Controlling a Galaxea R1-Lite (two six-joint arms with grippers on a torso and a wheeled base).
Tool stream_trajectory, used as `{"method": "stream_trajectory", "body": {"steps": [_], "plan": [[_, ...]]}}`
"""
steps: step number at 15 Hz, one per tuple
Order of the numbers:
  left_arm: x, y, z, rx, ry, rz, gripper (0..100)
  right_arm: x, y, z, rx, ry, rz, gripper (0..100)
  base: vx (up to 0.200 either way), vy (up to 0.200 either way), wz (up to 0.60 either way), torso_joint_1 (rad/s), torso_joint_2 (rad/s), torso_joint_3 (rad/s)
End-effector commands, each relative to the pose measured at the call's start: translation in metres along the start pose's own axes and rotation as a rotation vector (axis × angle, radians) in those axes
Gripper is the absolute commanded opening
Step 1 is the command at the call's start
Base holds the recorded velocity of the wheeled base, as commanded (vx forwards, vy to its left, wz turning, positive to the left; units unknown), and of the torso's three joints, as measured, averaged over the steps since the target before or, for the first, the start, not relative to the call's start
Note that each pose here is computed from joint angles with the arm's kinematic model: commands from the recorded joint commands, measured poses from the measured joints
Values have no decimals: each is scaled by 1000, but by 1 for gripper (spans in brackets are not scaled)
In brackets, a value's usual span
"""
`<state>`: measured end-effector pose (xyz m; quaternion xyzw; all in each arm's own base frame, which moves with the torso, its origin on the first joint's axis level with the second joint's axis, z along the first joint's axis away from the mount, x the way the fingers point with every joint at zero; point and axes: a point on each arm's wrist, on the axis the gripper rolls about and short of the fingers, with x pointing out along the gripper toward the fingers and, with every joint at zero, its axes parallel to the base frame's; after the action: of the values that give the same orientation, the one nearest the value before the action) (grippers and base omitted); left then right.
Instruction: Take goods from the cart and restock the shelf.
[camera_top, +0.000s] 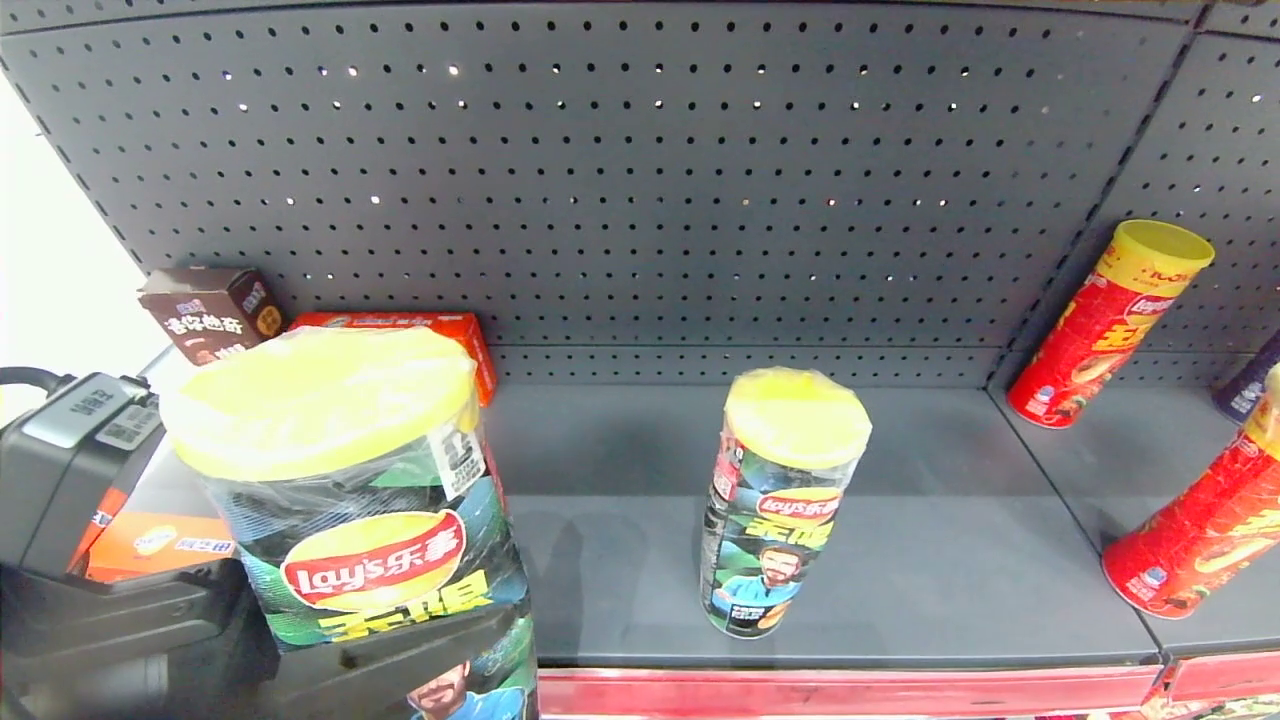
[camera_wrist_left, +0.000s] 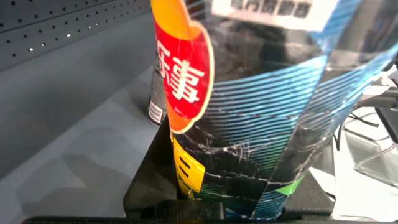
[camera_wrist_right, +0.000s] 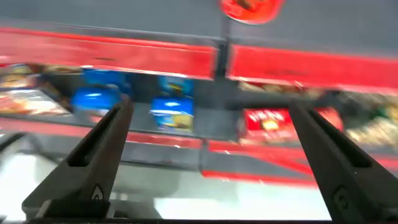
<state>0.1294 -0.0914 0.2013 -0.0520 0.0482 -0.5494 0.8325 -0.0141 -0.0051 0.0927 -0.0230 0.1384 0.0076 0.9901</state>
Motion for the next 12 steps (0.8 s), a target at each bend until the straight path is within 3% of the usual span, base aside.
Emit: {"method": "stream_trajectory", "body": {"steps": [1,3,6,8,12], "plan": [[-1,-1,-3,-6,8,0,0,-5,6,-2,78,-40,-235,100,0,0,0,0,0,0],[-3,-2,-5,-9,10,-1,0,-7,11,-6,83,-105,-92,100,0,0,0,0,0,0],[-3,-3,-4,-5,5,-2,0,1,11,-7,52,-223,-52,100,0,0,0,0,0,0],[-4,-3,-4,-4,4,-2,0,2,7,-8,78,-232,-227,100,0,0,0,0,0,0],[-3,-3,-4,-5,5,-2,0,1,5,-8,48,-208,-303,100,0,0,0,0,0,0]]}}
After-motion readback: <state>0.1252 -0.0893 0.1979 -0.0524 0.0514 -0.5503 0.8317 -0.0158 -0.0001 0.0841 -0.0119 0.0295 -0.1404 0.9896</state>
